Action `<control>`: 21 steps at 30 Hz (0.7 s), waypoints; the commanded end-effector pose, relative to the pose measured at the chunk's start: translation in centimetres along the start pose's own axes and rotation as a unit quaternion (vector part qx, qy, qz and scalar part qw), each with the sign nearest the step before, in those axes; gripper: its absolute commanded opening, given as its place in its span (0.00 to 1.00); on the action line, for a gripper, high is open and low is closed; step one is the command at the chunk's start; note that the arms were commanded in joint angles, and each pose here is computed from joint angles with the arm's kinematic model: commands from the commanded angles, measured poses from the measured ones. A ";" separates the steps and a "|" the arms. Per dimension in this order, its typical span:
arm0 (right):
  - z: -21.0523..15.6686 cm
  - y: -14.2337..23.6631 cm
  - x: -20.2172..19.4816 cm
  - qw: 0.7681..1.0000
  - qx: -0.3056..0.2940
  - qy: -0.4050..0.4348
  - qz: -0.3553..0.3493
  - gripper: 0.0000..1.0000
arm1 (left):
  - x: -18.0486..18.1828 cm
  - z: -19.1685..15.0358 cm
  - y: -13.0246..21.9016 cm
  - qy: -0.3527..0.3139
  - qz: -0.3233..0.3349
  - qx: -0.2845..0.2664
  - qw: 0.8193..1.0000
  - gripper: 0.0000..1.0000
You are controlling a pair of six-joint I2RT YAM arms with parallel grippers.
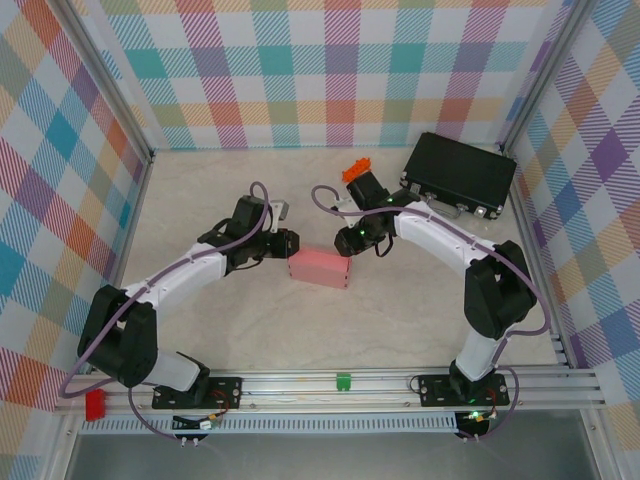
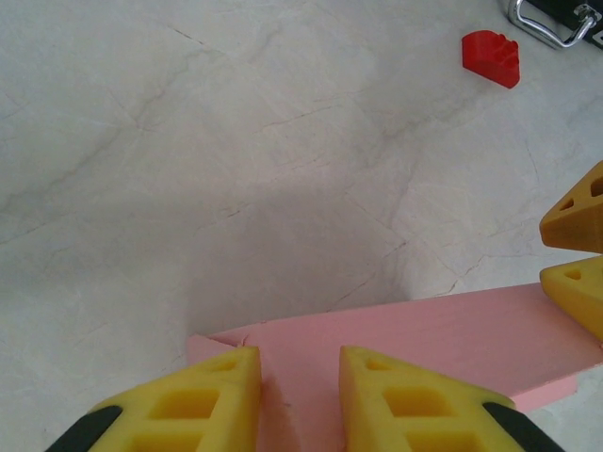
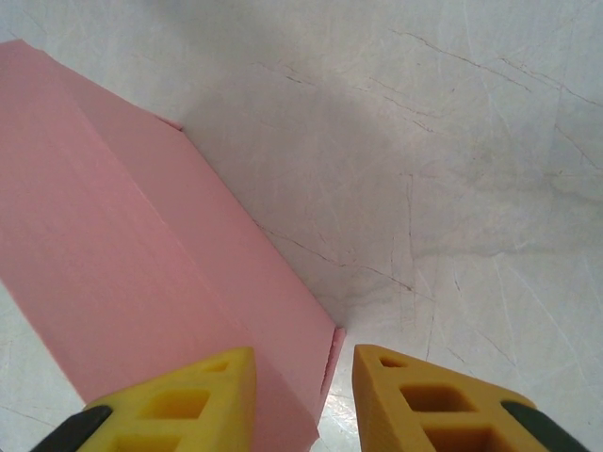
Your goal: Fold the paper box
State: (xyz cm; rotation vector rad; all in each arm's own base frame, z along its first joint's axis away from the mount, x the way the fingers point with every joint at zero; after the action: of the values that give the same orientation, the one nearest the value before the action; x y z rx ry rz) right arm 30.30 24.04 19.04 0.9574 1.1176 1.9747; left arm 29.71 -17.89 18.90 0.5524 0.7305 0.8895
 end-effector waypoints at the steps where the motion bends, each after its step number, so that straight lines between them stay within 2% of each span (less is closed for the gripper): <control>1: -0.6 0.2 0.3 1.000 0.005 0.005 0.004 0.34 | 0.2 -1.5 0.3 0.003 0.001 0.023 1.000 0.28; 14: -0.4 0.4 0.2 1.000 0.003 0.005 -0.002 0.34 | -0.4 -1.3 0.6 0.011 -0.019 0.022 1.000 0.43; 21: -0.4 0.3 0.2 1.000 0.004 0.004 -0.003 0.34 | 0.0 -1.6 1.2 0.021 0.006 0.029 0.999 0.50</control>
State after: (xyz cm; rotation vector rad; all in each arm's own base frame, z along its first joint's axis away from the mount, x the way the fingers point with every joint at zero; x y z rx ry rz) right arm 30.28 23.97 18.92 0.9564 1.1211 1.9691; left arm 28.86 -17.70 18.71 0.5628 0.7723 0.8745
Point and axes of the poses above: each hand's point on the last joint's axis, 136 mm out from that joint toward the fingers, its own y axis back along the fingers, its own x axis along the line the jaws close on, z = x × y, the point moved 7 cm from there along y, back along the fingers, and after that the axes turned 8 degrees about -y, right-handed, at the moved point
